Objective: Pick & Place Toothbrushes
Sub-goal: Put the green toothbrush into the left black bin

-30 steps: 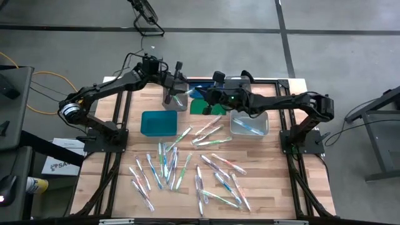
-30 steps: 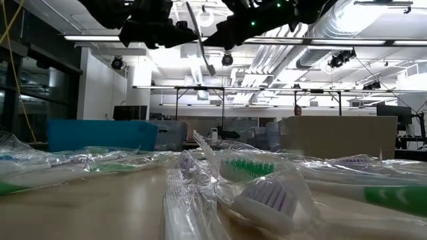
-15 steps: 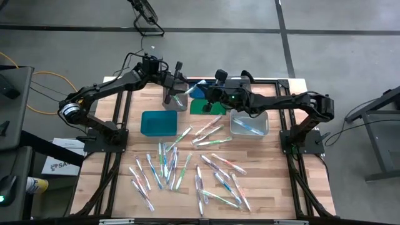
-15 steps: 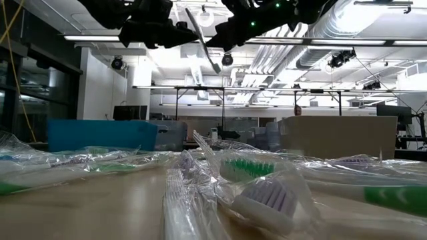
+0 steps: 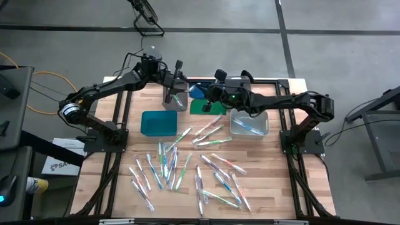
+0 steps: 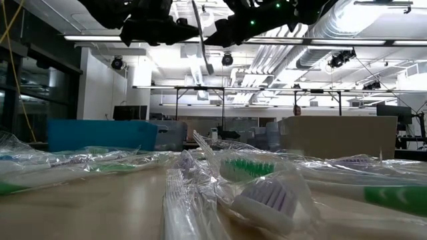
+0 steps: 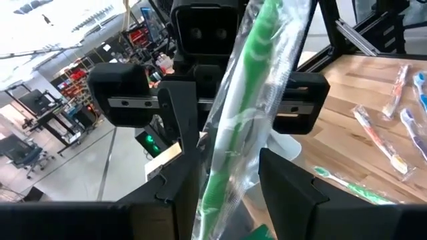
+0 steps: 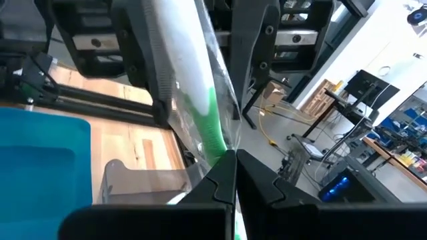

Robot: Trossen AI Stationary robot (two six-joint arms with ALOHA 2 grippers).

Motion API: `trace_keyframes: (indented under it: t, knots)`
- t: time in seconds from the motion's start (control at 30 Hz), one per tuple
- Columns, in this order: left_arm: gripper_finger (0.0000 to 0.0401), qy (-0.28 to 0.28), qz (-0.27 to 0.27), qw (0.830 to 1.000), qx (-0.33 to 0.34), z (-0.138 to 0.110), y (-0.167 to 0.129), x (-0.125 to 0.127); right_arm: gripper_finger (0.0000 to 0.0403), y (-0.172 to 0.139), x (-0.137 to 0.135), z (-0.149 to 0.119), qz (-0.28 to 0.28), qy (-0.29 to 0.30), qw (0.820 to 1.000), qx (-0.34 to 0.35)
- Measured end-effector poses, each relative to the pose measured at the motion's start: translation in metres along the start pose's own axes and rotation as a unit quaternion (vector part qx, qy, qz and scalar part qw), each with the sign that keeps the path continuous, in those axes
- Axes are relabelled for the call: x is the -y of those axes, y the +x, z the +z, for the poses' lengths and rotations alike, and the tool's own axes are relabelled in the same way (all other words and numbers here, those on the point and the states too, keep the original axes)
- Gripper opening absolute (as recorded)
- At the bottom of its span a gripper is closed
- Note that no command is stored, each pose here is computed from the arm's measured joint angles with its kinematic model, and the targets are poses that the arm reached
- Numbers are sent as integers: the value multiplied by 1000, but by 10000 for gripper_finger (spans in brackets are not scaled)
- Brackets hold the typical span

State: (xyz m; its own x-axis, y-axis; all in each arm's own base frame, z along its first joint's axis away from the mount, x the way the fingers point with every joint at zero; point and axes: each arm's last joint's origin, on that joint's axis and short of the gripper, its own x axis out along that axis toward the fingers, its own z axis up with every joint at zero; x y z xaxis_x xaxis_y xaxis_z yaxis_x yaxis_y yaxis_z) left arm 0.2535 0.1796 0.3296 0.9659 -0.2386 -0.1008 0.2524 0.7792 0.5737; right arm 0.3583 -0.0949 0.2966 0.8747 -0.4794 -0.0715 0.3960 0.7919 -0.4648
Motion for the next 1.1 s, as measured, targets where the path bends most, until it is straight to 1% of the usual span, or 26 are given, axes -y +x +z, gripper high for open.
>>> trace_keyframes:
  t: [0.3, 0.43, 0.57, 0.7, 0.9, 0.97, 1.1]
  knots:
    - [148, 11, -7, 1000, 21, 9, 11, 5, 2, 0, 0, 1, 5, 5, 1000, 9]
    - [148, 13, 7, 1000, 6, 11, 15, 7, 2, 0, 0, 1, 9, 10, 1000, 10]
    - [140, 13, 9, 1000, 5, 11, 16, 7, 2, 0, 0, 1, 10, 10, 1000, 10]
    - [103, 13, 11, 1000, 3, 11, 16, 7, 2, 0, -1, 2, 11, 11, 1000, 11]
    - [16, 22, 12, 1000, 2, 11, 16, 7, 2, -1, -2, 3, 14, 13, 1000, 13]
    - [6, 24, 12, 1000, 2, 11, 16, 7, 2, -1, -3, 3, 15, 13, 1000, 15]
    - [2, 26, 13, 1000, 1, 11, 16, 7, 2, -2, -5, 4, 16, 13, 1000, 15]
